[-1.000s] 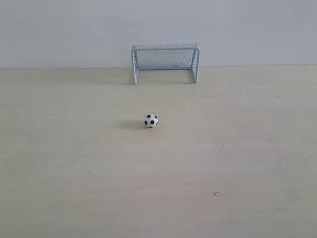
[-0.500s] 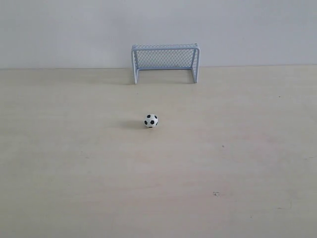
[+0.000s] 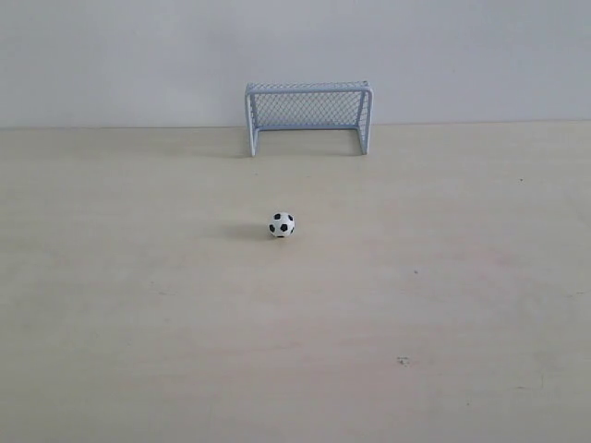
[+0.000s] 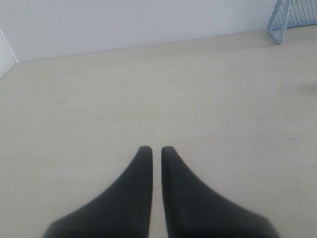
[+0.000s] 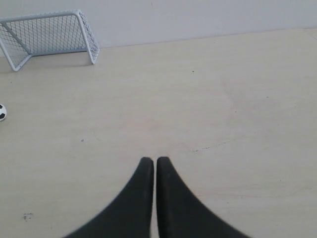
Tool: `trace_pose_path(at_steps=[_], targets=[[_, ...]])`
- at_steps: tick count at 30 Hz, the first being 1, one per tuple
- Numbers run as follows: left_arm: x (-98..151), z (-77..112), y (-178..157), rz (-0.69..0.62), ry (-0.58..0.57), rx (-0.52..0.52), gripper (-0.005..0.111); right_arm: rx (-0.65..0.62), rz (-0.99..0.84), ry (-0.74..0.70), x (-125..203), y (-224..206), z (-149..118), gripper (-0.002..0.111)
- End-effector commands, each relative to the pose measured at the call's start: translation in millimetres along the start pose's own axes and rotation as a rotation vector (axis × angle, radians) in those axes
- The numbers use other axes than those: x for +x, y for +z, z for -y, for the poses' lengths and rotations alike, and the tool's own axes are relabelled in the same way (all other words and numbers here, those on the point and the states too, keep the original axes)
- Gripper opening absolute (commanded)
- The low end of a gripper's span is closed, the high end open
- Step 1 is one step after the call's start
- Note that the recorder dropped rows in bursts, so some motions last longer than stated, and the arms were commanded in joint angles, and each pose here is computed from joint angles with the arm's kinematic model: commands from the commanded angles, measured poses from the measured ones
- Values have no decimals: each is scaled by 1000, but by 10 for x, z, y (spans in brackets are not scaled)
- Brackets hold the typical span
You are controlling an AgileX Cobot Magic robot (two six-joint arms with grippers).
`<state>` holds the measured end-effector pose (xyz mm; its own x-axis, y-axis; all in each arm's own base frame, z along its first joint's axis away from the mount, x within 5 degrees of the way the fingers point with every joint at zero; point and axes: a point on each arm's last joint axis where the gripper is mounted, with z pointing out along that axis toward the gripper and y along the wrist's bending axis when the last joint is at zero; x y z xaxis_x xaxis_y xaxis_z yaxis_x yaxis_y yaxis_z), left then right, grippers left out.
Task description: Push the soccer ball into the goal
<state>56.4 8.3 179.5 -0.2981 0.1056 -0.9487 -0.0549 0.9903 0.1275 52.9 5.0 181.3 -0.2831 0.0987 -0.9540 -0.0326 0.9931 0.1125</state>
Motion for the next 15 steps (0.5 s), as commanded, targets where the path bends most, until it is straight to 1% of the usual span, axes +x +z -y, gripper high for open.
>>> trace_pose_path(at_steps=[1, 8, 15], targets=[[-15, 4, 0, 3, -6, 8, 6, -3, 13, -2, 2, 2, 0, 0], [-15, 4, 0, 3, -6, 8, 6, -3, 15, -2, 0, 2, 0, 0], [-15, 4, 0, 3, -6, 8, 6, -3, 76, -2, -56, -1, 0, 0]])
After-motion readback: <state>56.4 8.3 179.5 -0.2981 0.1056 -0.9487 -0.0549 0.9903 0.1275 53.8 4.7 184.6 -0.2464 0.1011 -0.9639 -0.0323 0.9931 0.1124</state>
